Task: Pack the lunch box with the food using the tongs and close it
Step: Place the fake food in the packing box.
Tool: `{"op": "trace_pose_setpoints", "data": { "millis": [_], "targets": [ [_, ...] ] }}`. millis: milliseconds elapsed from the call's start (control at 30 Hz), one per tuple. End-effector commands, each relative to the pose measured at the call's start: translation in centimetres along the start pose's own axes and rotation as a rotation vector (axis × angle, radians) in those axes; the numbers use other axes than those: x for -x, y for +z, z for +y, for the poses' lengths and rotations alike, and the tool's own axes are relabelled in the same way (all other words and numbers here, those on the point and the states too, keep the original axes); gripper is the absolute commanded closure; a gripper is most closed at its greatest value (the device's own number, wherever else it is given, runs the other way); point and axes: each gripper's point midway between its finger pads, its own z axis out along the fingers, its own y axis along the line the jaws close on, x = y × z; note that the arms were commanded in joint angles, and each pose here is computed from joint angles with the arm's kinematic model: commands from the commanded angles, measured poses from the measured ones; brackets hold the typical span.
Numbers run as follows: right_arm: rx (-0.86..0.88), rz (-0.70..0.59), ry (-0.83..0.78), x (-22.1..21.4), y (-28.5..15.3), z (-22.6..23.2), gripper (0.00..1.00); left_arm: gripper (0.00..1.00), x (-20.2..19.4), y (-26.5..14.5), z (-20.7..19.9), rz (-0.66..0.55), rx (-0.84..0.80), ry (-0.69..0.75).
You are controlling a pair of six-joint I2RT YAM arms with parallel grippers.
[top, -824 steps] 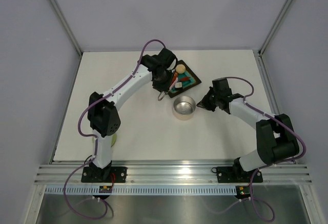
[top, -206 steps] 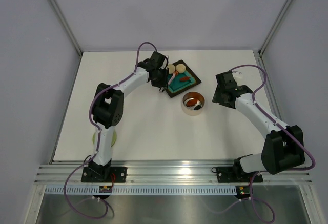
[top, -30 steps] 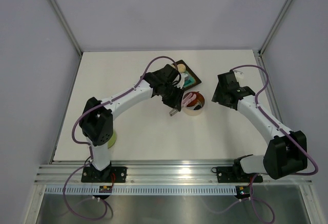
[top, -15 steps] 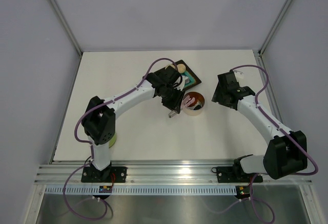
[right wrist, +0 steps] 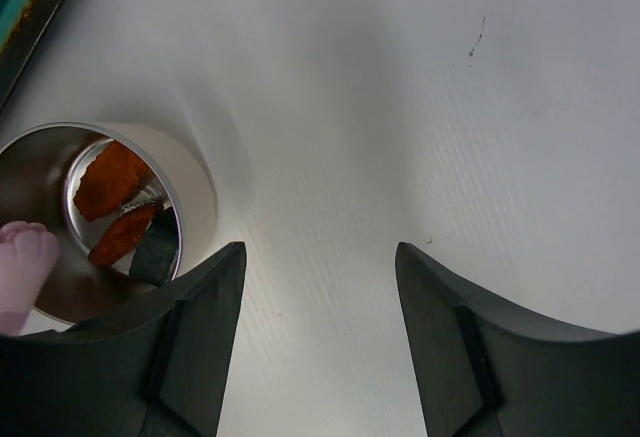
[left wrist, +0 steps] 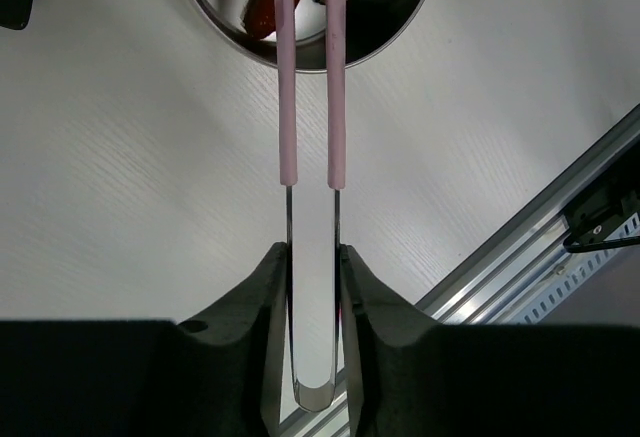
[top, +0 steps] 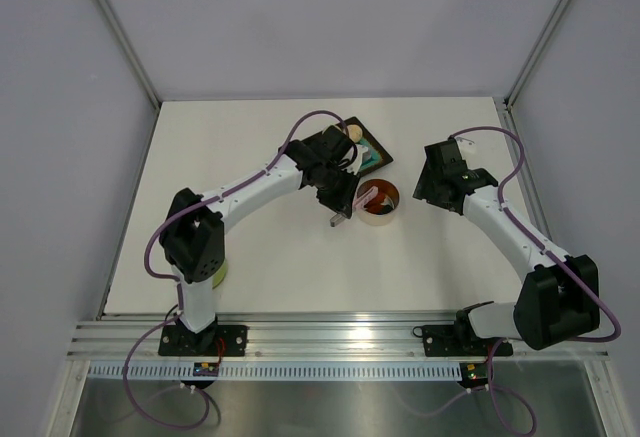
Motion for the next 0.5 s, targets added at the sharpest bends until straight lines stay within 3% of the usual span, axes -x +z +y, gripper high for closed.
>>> {"op": "trace_pose_setpoints", "data": {
  "millis": [0, 67, 167, 333, 467],
  "targets": [
    [0.012, -0.038, 0.024, 1.2, -0.4, 0.1, 0.31, 0.81, 2.2, -1.6, -1.4, -0.082, -0.024, 0.043],
    [0.011, -0.037, 0.023, 1.2, -0.4, 0.1, 0.31, 0.93, 2.6, -2.3, -1.6, -0.099, -0.023, 0.049],
    [0.009, -0.042, 0.025, 1.2, -0.5, 0.0, 0.31, 1.0, 3.1, -3.3, -1.5, -0.122, -0.008, 0.064],
    [0.007, -0.048, 0.028, 1.3, -0.6, -0.1, 0.31, 1.0, 4.3, -5.6, -0.2, -0.169, 0.03, 0.056],
    [0.005, -0.05, 0.028, 1.3, -0.7, -0.2, 0.31, 1.0, 5.5, -7.0, 4.3, -0.204, 0.092, -0.052]
  ]
}}
